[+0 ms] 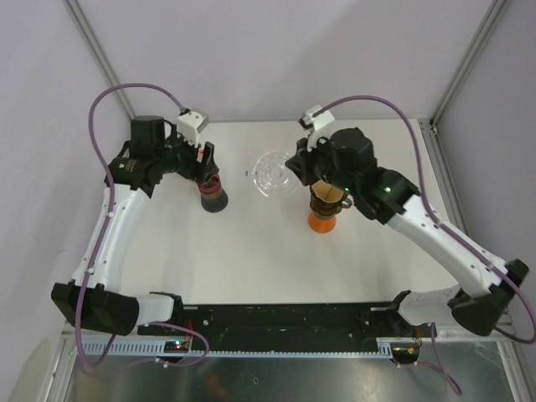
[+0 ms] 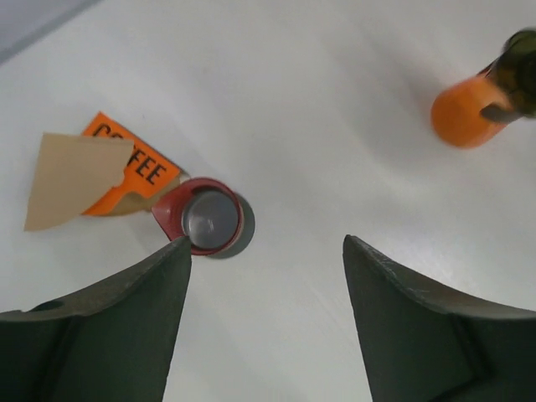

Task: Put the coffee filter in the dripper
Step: Pick up the coffee dripper from the center of the board, then move the coffee server to the center of the board, then place the coffee dripper on the coffee server, then pick up the coffee filter from the coffee filter holder.

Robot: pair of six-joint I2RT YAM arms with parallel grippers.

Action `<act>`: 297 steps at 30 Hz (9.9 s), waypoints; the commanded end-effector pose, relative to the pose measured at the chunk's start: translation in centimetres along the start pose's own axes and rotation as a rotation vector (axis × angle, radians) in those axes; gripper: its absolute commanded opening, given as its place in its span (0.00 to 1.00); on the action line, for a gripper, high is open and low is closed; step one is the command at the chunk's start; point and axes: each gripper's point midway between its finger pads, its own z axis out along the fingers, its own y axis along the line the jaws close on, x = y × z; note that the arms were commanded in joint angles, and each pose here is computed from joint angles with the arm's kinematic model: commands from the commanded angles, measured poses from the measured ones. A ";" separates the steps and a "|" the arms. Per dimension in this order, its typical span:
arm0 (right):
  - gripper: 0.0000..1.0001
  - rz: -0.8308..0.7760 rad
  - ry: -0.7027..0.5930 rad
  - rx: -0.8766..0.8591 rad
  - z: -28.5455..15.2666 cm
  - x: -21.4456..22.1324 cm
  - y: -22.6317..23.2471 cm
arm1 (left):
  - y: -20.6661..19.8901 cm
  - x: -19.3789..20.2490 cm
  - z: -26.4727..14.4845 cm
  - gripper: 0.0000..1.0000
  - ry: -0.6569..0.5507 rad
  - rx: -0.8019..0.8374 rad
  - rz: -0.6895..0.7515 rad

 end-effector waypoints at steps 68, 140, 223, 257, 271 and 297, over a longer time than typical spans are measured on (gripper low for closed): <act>0.00 0.204 0.013 -0.226 0.3 0.7 3.9 | -10.0 12.1 8.7 0.11 0.293 0.502 -0.068; 0.61 0.069 0.186 -0.208 5.7 1.0 4.0 | 14.0 11.3 4.8 0.73 0.155 -0.245 0.005; 0.65 -0.066 0.103 -0.248 0.6 3.5 7.2 | 24.7 17.0 11.2 0.00 0.305 -0.223 0.960; 0.66 -0.082 0.138 -0.276 1.1 4.5 7.6 | 26.7 15.9 14.5 0.60 0.300 -0.145 1.229; 0.66 -0.083 0.150 -0.275 1.2 4.8 7.5 | 26.2 17.3 14.0 0.00 0.376 -0.144 1.237; 0.66 -0.062 0.088 -0.288 0.0 3.0 8.0 | 15.6 14.2 5.3 0.00 0.122 -0.204 0.532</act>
